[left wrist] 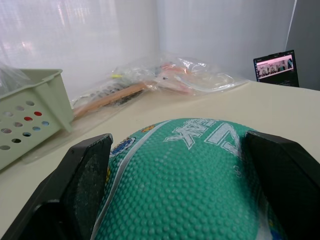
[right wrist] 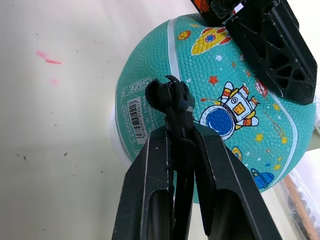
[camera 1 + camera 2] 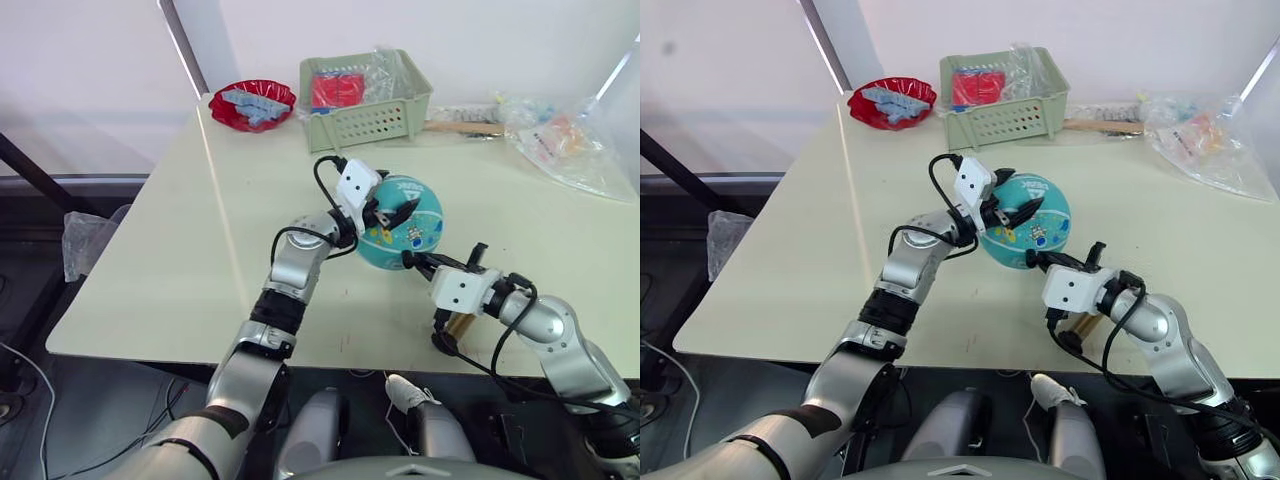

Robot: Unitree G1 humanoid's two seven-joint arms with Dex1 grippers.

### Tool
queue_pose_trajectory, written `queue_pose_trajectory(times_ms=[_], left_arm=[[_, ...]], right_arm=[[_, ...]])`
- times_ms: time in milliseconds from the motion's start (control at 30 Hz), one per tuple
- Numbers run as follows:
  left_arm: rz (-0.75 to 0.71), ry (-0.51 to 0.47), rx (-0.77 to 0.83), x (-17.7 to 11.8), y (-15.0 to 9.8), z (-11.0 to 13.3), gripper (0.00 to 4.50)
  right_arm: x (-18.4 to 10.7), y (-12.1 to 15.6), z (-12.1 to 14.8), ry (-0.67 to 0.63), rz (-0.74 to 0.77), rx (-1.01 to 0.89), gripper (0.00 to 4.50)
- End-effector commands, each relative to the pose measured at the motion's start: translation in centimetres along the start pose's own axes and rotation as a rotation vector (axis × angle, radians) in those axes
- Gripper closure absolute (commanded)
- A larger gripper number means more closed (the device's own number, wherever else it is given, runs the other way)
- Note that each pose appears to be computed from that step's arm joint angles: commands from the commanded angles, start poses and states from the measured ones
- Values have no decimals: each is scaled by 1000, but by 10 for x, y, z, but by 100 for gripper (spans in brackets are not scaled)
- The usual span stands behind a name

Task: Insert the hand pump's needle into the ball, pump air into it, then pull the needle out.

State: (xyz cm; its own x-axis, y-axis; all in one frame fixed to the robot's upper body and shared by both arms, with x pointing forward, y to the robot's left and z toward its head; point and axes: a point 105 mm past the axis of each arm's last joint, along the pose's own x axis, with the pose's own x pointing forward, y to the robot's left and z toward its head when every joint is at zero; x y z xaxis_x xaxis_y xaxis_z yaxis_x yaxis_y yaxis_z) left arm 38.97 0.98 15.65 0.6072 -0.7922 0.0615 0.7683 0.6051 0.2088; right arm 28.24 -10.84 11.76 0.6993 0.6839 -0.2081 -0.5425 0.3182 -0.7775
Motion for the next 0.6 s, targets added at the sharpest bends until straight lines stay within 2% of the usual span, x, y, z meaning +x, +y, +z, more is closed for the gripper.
queue_pose_trajectory(times_ms=[33, 600], left_arm=[[35, 246, -88, -16, -4, -71, 0], [55, 272, -55, -18, -2, -80, 0]], right_arm=[[-11, -6, 45, -189, -10, -81, 442], [-19, -3, 48, -188, 5, -81, 442]])
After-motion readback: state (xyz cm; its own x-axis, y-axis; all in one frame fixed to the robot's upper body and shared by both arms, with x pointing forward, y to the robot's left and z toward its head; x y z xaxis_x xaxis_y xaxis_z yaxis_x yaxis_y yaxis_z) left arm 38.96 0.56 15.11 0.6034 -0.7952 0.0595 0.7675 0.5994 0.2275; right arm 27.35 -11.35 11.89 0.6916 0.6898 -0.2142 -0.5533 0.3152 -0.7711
